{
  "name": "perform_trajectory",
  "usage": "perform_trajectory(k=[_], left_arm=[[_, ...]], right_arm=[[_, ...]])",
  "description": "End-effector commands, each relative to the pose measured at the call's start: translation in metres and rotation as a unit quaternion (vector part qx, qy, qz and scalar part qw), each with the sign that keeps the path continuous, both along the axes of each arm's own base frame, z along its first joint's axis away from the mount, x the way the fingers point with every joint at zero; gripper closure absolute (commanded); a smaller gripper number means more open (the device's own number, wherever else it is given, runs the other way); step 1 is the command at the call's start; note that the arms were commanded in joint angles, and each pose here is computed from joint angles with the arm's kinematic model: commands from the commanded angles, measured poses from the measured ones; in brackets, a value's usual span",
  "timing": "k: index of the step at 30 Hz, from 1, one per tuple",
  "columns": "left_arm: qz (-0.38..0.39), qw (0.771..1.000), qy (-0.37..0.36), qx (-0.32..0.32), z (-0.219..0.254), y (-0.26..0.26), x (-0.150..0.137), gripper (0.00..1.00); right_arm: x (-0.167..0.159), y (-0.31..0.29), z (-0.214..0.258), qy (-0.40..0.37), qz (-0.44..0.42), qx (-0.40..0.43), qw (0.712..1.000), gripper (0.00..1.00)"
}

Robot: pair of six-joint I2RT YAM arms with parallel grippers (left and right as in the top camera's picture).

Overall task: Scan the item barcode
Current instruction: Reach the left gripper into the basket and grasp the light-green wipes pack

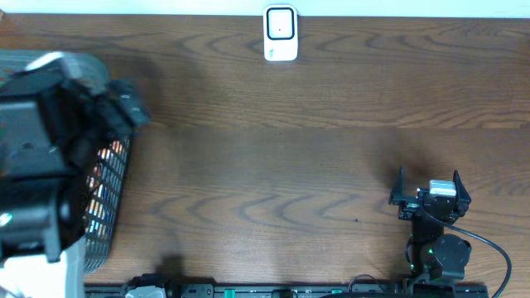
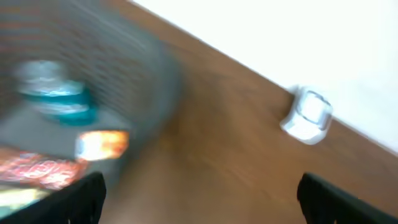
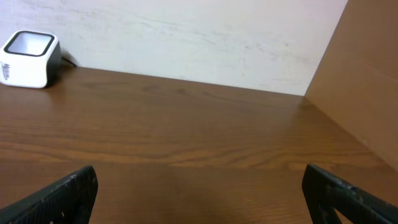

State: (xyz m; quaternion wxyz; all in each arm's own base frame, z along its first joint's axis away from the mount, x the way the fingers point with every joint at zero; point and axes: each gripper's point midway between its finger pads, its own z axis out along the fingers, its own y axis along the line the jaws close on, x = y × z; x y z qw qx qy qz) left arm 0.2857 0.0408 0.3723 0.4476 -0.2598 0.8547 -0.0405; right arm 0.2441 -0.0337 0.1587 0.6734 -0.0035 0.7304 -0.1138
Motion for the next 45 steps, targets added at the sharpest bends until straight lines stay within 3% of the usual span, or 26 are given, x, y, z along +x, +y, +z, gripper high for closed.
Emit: perform_trajectory(k=[1, 6, 10, 14, 17, 20, 22, 26, 35, 38, 45], left_arm=[[0.204, 0.978, -0.016, 0.035, 0.022, 0.069, -0.037, 0.02], [0.356, 0.933, 0.033, -0.026, -0.009, 0.113, -0.078, 0.02], [0.478, 0.868, 0.101, -0.084, -0.049, 0.142, -0.111, 0.02], [0.523, 0.822, 0.164, -0.154, -0.09, 0.156, -0.123, 0.02], [0.561, 0.771, 0.2, -0.225, -0.128, 0.167, -0.129, 0.02], [0.604, 0.721, 0.226, -0.254, -0.156, 0.175, -0.145, 0.02], [0.617, 0.702, 0.24, -0.262, -0.174, 0.179, -0.152, 0.02], [0.624, 0.693, 0.245, -0.265, -0.212, 0.185, -0.154, 0.02], [0.623, 0.7, 0.226, -0.266, -0.277, 0.191, -0.147, 0.01], [0.623, 0.704, 0.215, -0.263, -0.291, 0.194, -0.145, 0.14], [0.623, 0.702, 0.223, -0.265, -0.309, 0.2, -0.141, 0.16]], right_arm=[[-0.001, -0.003, 0.0, 0.001, -0.007, -0.004, 1.0, 0.01], [-0.001, -0.003, 0.0, 0.001, -0.007, -0.004, 1.0, 0.01], [-0.001, -0.003, 0.0, 0.001, -0.006, -0.004, 1.0, 0.01], [-0.001, -0.003, 0.0, 0.001, -0.007, -0.004, 1.0, 0.01], [-0.001, -0.003, 0.0, 0.001, -0.007, -0.004, 1.0, 0.01], [-0.001, -0.003, 0.0, 0.001, -0.007, -0.004, 1.0, 0.01], [-0.001, -0.003, 0.0, 0.001, -0.007, -0.004, 1.0, 0.01], [-0.001, -0.003, 0.0, 0.001, -0.007, -0.004, 1.0, 0.01], [-0.001, -0.003, 0.0, 0.001, -0.007, -0.004, 1.0, 0.01], [-0.001, -0.003, 0.0, 0.001, -0.007, -0.004, 1.0, 0.01], [-0.001, -0.003, 0.0, 0.001, -0.007, -0.004, 1.0, 0.01]])
